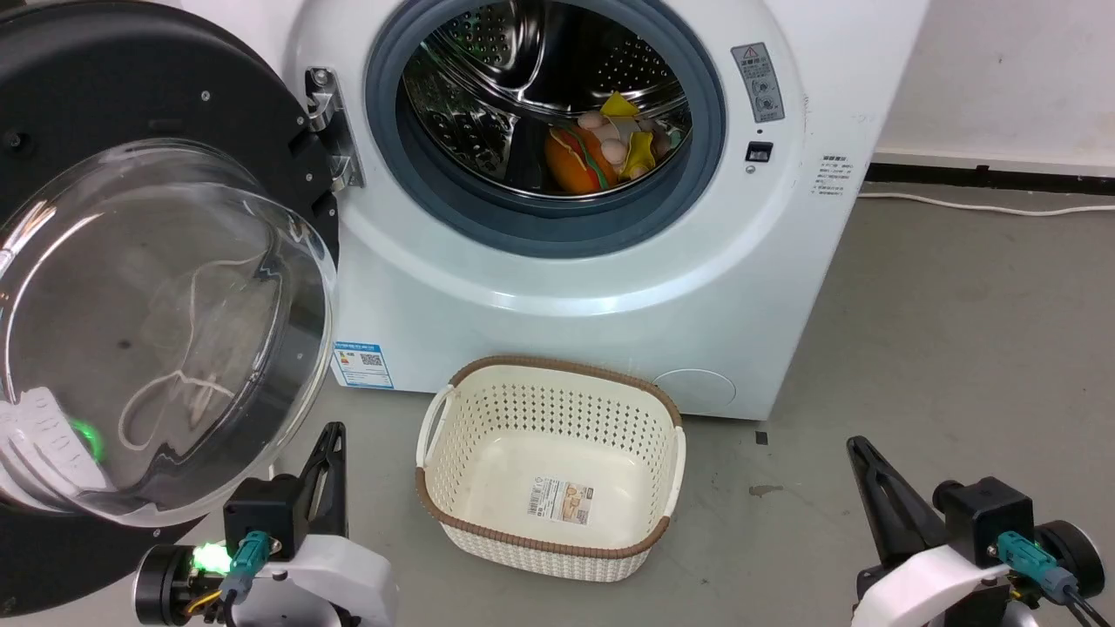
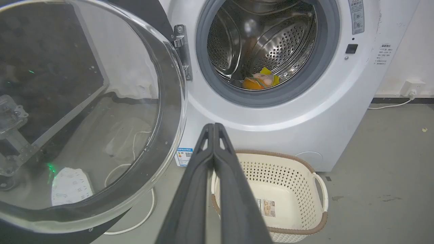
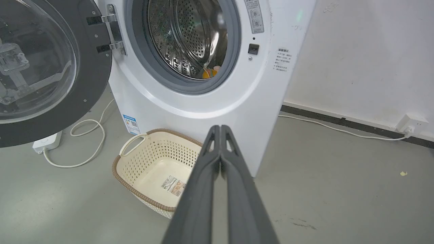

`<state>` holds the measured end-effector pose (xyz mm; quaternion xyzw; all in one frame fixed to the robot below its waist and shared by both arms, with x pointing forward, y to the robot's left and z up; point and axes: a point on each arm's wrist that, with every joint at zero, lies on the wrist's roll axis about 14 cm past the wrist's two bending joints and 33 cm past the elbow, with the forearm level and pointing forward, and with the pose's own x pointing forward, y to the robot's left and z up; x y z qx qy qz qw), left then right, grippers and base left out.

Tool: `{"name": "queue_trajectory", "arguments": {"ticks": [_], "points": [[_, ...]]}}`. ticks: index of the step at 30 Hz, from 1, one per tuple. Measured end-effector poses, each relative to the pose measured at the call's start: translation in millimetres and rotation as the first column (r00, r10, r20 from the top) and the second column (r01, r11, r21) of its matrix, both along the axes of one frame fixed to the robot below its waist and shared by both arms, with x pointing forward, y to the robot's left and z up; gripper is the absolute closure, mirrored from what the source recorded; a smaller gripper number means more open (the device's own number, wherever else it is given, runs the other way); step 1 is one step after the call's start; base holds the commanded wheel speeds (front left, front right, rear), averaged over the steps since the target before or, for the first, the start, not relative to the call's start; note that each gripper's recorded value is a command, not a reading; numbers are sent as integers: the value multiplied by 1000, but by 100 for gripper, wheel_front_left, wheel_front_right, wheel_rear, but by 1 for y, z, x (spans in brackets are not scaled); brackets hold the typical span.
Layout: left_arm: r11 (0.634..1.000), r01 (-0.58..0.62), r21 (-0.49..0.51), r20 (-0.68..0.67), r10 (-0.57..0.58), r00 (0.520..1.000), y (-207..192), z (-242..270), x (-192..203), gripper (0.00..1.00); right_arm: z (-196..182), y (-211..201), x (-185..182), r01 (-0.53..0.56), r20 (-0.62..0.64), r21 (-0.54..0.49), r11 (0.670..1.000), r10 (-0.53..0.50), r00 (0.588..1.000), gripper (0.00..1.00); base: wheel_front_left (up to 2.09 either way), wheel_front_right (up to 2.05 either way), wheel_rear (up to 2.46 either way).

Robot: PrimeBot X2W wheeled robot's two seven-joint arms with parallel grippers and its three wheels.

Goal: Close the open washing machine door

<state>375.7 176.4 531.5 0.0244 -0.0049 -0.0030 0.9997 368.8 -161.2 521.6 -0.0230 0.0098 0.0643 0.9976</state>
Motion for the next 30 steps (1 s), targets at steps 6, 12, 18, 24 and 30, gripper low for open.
{"name": "queue_trajectory", "arguments": {"ticks": [6, 12, 18, 24, 30], "points": [[1000, 0, 0, 0, 0, 1000, 0, 0, 0, 0, 0, 0, 0, 0, -1, 1, 1000, 0, 1000, 0, 0, 0, 0], [1000, 6, 0, -1, -6, 1000, -2, 0, 0, 0, 0, -1, 0, 3, 0, 2, 1000, -3, 1000, 0, 0, 0, 0], [1000, 13, 0, 7, -13, 1000, -4, 0, -1, 0, 1, -4, 1, 10, 8, 14, 1000, -10, 1000, 0, 0, 0, 0], [1000, 10, -1, 20, -10, 1000, -3, 2, -3, 0, 3, 0, 3, -2, 19, 27, 1000, 2, 1000, 0, 0, 0, 0], [1000, -6, 0, 36, 6, 999, 2, 5, -8, 0, 6, 10, 6, -32, 37, 48, 998, 30, 999, 0, 0, 0, 0]]}}
